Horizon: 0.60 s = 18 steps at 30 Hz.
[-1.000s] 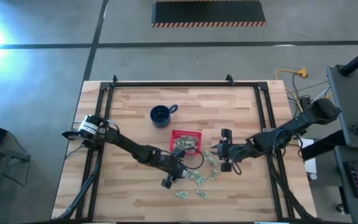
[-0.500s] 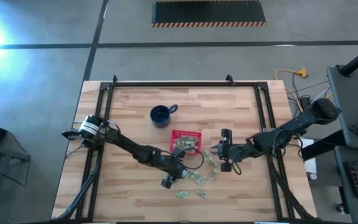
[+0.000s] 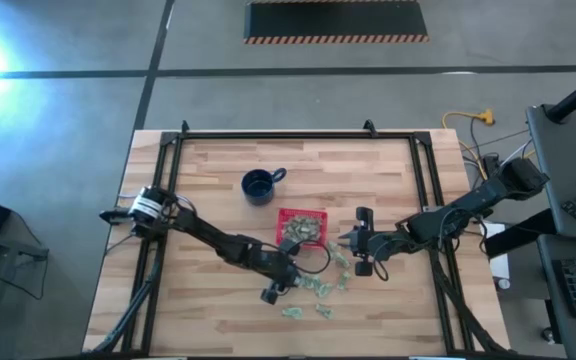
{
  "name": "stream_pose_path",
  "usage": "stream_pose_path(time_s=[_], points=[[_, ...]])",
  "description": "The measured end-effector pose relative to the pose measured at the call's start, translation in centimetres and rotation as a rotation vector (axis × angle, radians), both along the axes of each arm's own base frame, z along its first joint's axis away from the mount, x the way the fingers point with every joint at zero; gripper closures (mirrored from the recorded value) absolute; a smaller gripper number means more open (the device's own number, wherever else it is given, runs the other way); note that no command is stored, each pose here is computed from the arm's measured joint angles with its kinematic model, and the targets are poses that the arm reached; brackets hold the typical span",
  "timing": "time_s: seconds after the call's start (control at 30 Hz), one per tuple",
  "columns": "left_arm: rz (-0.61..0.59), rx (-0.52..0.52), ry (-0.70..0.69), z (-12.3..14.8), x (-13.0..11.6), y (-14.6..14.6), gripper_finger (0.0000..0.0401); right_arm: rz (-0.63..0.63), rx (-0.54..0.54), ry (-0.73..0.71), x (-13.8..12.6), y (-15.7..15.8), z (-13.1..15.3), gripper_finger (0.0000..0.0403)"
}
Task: Pick and place Stevia / Truvia into bins
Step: Put the white stevia packet into the red basket
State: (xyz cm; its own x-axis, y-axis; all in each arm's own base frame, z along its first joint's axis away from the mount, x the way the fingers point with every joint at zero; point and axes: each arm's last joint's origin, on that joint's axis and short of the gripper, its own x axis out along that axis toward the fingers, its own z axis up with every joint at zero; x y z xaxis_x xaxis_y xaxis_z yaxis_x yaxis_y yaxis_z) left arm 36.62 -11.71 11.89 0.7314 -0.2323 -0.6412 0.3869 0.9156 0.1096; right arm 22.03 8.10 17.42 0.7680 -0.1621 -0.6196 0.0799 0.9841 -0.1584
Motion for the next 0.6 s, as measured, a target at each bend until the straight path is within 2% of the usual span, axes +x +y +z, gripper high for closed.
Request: stream_pose_path(time_s=[0.37,0.6], points=[[-0.014,0.034,0.035,1.2,-0.6,0.0,0.0391,0.0,-0.002,0.005,-0.1,0.0,-0.1,0.0334],[-0.037,0.02,-0.025,3.8,-1.3,-0.8,0.0394,-0.009,0.004,0.013,-0.3,-0.1,-0.4,0.0331]])
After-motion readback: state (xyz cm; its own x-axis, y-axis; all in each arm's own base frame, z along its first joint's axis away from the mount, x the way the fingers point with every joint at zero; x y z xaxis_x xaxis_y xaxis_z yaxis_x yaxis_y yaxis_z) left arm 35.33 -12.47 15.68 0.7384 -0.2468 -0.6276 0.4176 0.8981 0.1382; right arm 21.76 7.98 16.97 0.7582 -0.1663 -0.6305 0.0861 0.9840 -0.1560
